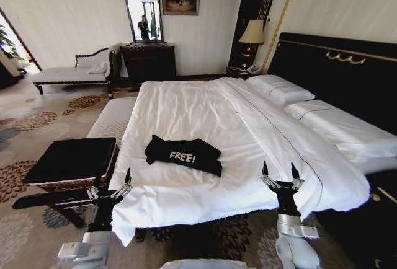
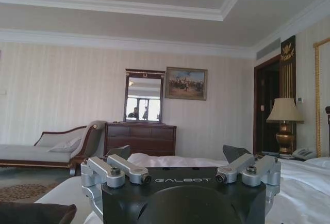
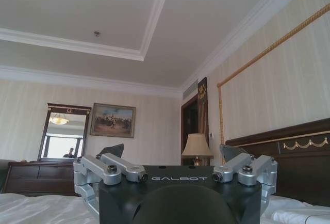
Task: Fold the clothes on the bed and place them into the basket.
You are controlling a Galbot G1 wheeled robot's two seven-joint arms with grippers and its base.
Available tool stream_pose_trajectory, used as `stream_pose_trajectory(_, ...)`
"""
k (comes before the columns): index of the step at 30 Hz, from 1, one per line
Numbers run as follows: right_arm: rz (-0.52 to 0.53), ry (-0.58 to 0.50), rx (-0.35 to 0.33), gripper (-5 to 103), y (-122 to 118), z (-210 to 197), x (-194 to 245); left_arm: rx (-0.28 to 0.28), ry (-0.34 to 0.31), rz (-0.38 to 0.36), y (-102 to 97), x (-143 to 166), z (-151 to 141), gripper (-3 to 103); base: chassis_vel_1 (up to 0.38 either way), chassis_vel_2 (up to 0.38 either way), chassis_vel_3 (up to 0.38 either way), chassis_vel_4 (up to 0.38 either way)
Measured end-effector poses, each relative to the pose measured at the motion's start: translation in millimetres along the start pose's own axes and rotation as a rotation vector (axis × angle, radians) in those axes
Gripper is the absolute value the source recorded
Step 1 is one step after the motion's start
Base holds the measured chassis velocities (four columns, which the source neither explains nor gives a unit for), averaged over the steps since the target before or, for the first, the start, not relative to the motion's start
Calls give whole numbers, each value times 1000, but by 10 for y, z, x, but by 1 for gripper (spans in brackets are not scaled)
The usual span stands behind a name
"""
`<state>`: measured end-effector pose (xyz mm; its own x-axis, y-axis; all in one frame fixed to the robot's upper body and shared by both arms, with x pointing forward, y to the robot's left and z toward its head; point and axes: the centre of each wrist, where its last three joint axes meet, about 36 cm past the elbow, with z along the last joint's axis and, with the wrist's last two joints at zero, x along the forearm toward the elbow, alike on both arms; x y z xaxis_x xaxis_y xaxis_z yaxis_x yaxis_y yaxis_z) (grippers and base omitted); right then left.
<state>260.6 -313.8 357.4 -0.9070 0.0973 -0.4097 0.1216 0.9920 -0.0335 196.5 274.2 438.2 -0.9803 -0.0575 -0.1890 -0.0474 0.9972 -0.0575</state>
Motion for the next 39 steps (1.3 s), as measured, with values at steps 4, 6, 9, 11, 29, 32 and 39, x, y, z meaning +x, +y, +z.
stream_pose_trajectory(4,-2,3,6,100,-4,16,0,1,0,0,-3,0,1,100,-106,-28,98,20)
stream_pose_trajectory(6,-3,4,8,100,-2,24,2,1,0,-1,-3,0,1,100,-38,6,18,-15)
stream_pose_trajectory(9,-4,5,8,100,5,32,7,1,0,-1,-2,2,1,100,-7,67,13,-54)
stream_pose_trajectory(11,-4,3,9,100,7,39,8,1,0,-2,-2,4,1,100,-25,107,32,-102)
stream_pose_trajectory(29,-8,-18,-16,100,84,103,9,-3,-5,0,-1,11,-33,100,-159,162,162,-151)
stream_pose_trajectory(32,-8,-16,-16,100,83,113,16,-3,-5,0,1,11,-33,100,0,0,0,0)
stream_pose_trajectory(39,-20,-15,-12,100,67,133,28,-3,-5,1,-1,8,-27,100,28,-19,-28,31)
